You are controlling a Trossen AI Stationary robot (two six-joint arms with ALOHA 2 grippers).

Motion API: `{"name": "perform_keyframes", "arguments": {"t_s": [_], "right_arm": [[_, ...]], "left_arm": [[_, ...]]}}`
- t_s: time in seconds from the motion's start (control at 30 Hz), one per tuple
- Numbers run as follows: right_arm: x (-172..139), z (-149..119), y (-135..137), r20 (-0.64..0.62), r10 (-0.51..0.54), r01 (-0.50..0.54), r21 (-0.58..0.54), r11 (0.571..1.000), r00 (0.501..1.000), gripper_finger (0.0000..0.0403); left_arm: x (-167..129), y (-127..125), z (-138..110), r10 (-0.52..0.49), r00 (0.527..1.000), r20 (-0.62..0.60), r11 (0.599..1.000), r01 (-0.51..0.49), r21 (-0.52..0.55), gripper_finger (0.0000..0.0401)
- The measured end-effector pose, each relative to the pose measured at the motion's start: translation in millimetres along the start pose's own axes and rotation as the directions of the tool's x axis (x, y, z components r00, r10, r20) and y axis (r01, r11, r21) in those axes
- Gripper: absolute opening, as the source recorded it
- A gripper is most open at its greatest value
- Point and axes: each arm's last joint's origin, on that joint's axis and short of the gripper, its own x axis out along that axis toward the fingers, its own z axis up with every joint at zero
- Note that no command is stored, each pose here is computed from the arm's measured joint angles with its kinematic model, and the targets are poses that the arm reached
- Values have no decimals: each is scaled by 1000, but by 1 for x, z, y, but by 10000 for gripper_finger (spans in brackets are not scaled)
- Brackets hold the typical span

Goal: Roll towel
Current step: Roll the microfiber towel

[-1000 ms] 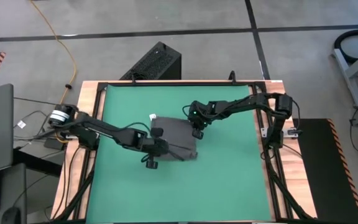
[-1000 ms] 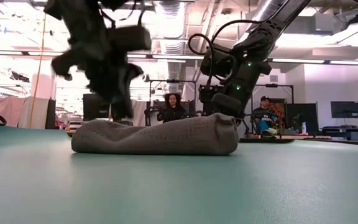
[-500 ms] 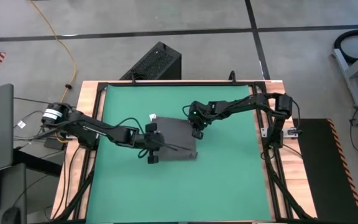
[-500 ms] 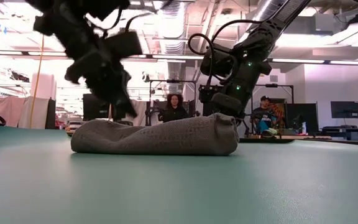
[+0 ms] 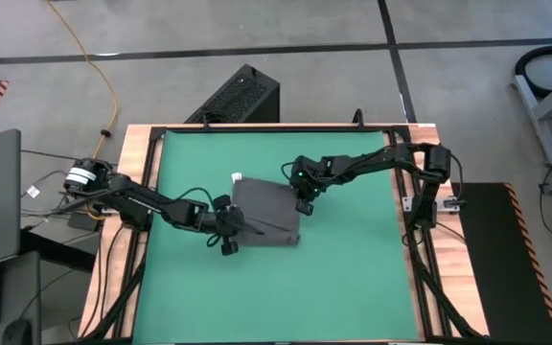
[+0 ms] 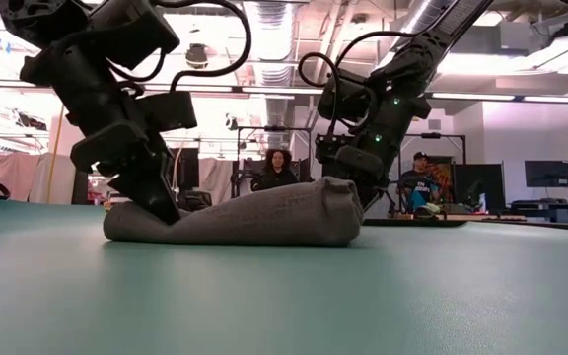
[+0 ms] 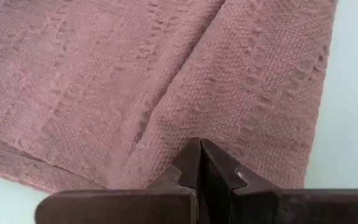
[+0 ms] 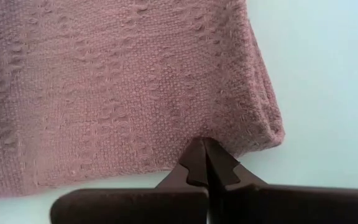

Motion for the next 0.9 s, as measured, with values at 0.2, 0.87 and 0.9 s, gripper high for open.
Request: {"name": "perform_keyframes", "arguments": {"t_s": [0.2,0.87,0.9], "right_arm": [[-20,8,3,87,8,-1,-84,996,996,5],[-93,11,82,200,405,-206,-619,758,892,268],[-86,9,89,198,383,-184,-628,756,902,279]], "left_arm": [[0,0,0,-7,1000,3,1000,7,-10,0],[0,-1,0,-34,999,-7,999,33,-42,0],[0,-1,0,-34,999,-7,999,33,-42,0]]}}
